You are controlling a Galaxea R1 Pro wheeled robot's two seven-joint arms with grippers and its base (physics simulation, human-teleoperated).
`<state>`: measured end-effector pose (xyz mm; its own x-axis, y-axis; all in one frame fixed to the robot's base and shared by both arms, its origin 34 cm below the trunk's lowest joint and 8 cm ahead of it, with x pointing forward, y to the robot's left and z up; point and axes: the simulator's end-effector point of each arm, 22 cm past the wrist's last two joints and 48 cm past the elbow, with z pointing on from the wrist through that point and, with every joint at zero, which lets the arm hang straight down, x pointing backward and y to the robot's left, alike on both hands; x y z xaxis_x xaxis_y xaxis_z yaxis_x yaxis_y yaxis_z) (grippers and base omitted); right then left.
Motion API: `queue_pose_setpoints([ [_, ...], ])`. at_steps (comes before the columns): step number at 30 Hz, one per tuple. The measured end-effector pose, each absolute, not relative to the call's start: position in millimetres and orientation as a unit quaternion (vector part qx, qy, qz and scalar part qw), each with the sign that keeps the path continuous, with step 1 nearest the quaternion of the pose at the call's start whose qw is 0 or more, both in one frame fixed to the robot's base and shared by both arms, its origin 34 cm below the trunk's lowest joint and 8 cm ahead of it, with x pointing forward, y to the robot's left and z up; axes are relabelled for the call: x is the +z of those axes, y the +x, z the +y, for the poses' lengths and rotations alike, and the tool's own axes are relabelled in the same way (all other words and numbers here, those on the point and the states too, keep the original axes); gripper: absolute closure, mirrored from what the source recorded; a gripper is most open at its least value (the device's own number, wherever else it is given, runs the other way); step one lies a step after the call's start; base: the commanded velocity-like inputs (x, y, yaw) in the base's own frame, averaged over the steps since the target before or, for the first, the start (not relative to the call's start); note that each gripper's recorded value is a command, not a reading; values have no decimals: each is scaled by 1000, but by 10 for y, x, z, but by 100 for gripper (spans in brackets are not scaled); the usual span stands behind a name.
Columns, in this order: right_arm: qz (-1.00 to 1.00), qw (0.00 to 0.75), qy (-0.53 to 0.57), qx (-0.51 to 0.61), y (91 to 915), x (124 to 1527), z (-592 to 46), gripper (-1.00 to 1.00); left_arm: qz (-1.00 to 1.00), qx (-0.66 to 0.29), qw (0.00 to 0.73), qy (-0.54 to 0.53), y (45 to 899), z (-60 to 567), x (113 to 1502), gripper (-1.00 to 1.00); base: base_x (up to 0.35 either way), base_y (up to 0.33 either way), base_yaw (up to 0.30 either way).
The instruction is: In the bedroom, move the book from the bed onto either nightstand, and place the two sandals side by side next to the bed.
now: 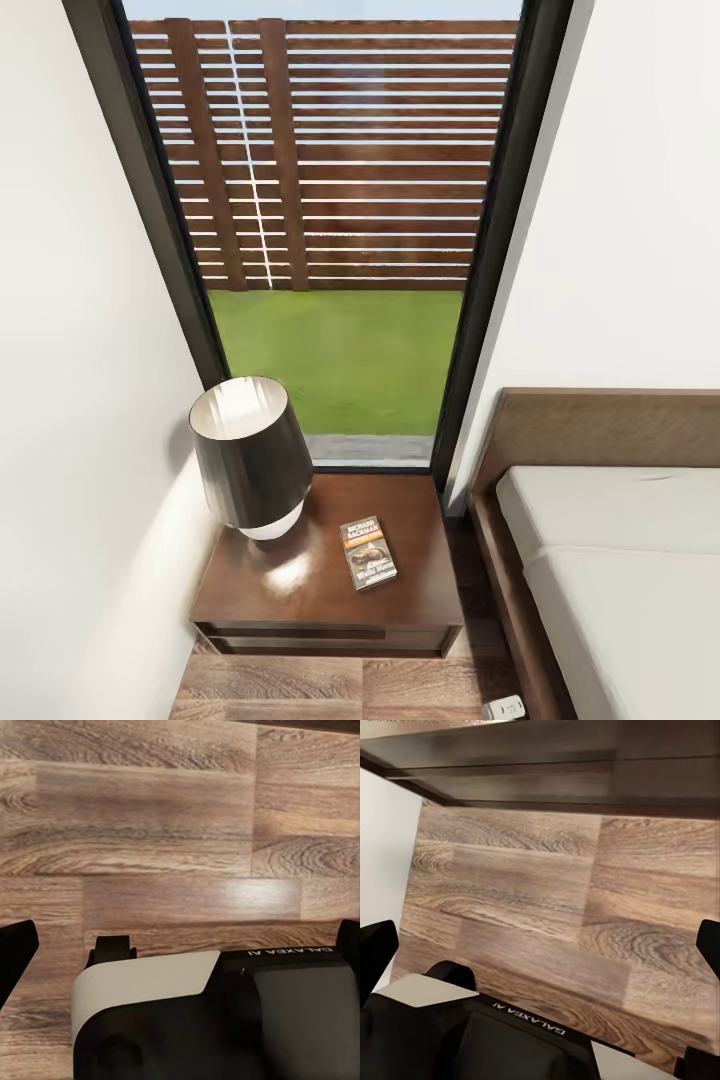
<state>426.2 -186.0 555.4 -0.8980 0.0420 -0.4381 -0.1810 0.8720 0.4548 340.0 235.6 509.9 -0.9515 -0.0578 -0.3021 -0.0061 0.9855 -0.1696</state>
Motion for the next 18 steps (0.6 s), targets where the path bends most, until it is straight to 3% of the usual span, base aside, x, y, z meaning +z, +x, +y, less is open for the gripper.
queue_pose_setpoints([
  [18,941,223,-38,253,4261,5558,-1827,-100,984,-83,154,-16,3394,2366,5097,-100,0,0,0],
])
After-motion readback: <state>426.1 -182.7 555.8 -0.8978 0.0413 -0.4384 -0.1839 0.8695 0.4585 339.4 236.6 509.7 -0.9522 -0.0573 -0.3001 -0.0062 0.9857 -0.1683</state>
